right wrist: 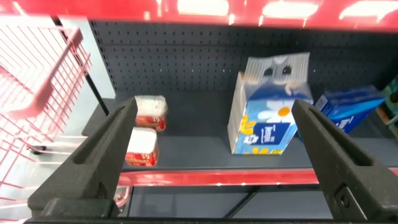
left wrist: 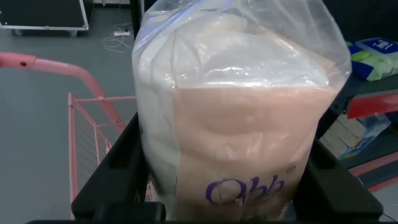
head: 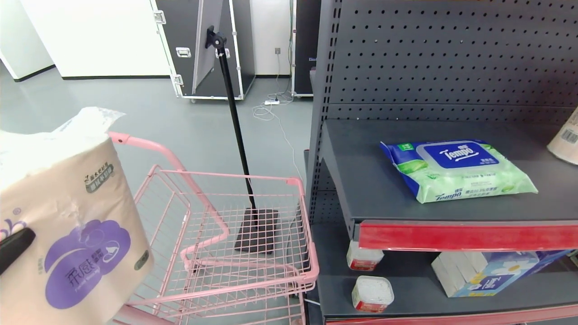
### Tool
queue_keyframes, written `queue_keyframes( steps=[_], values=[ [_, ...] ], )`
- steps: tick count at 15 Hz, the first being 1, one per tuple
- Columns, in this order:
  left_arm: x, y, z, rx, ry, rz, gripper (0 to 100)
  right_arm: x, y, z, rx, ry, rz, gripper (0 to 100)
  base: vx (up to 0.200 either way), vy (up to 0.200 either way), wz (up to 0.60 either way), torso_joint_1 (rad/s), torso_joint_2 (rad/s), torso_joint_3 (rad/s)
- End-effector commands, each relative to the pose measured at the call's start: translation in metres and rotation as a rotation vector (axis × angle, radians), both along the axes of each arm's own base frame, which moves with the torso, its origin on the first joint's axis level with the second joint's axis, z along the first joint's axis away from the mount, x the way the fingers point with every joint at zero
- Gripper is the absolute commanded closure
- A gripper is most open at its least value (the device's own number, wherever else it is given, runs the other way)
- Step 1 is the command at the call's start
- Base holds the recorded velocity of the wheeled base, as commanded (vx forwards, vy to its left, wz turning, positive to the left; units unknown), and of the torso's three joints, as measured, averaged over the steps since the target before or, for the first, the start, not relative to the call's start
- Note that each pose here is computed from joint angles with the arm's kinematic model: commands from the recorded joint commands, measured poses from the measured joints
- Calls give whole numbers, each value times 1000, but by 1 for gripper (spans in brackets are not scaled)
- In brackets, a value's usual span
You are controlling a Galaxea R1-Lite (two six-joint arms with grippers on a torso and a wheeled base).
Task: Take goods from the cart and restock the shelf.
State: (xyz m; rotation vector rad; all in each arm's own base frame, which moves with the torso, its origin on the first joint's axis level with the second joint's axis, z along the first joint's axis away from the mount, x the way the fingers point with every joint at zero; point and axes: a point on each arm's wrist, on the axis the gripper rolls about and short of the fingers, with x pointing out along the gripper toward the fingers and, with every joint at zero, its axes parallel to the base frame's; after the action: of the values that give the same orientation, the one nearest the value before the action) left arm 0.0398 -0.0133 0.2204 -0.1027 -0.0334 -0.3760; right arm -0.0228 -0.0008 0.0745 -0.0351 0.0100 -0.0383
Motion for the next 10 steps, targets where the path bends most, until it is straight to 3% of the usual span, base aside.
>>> queue_keyframes(
  steps=[1,4,6,10],
  values=[
    [6,-2,5,1,11,-2,100,0,0,0,0,0,0,0,0,0,0,203,-574,-373],
    [8,-2,10,-1,3,12,100,0,0,0,0,0,0,0,0,0,0,214,-605,-383],
    [8,-2,11,26,-9,13,100,0,0,0,1,0,0,0,0,0,0,212,-527,-330],
    [8,-2,12,45,-18,-6,100,0,0,0,0,0,0,0,0,0,0,171,-408,-250]
  ],
)
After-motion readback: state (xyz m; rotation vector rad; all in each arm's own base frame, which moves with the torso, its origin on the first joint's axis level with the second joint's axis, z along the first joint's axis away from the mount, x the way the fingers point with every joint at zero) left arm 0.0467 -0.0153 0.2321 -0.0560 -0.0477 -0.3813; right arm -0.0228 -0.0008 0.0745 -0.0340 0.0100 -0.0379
